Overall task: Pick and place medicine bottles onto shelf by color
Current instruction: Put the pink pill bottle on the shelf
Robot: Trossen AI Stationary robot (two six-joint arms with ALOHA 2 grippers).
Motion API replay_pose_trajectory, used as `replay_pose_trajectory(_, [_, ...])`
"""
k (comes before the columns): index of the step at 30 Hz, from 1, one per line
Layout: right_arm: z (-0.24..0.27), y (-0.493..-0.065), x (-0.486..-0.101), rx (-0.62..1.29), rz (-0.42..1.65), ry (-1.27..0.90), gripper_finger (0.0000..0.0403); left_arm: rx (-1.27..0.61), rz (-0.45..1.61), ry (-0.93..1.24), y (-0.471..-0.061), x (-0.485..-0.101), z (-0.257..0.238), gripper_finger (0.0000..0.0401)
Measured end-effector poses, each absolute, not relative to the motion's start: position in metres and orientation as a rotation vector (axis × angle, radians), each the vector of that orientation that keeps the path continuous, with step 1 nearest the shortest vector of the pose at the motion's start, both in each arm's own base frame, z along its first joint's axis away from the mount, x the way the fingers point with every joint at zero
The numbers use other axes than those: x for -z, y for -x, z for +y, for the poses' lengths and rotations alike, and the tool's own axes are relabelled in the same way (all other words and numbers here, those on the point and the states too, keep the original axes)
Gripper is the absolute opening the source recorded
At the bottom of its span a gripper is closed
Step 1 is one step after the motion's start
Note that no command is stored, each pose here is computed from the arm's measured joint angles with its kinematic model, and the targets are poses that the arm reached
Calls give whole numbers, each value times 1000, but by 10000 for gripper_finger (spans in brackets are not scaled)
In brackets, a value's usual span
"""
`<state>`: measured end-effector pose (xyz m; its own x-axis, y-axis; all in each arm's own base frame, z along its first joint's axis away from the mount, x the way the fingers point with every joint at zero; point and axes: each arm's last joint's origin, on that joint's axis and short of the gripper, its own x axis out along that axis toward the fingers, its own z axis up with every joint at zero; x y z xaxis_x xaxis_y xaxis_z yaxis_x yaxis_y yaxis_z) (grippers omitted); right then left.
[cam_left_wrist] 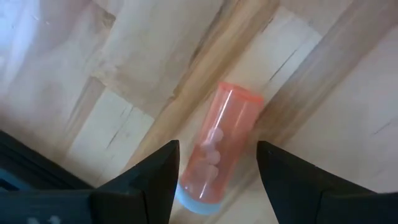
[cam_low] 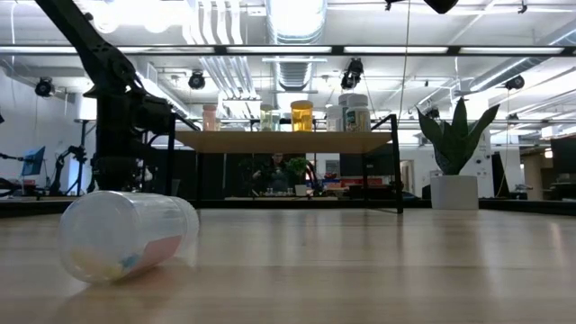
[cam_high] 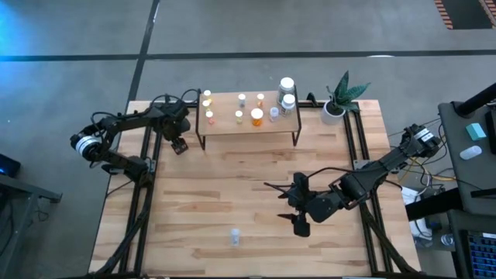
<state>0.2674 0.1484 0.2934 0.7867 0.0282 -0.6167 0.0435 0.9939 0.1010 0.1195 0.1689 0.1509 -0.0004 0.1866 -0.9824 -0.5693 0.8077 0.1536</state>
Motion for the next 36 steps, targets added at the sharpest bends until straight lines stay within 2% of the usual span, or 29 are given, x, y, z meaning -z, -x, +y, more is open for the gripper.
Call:
replay_pose_trajectory(8, [149, -269, -295, -2, 642, -121, 265, -626, 1486, 329, -124, -150, 162, 192])
replay_pose_trajectory(16, [149, -269, -295, -4, 642, -116, 265, -607, 1488, 304, -129, -151, 159, 129])
replay_pose_trajectory(21, [149, -269, -295, -4, 642, -112, 265, -598, 1484, 294, -133, -152, 157, 105])
replay_pose_trajectory(28, [149, -269, -296, -7, 641, -100, 265, -650, 1446, 347, -139, -154, 155, 100])
replay_pose_trajectory(36, [149, -269, -296, -7, 641, -100, 265, -781, 1369, 564, -140, -153, 152, 100])
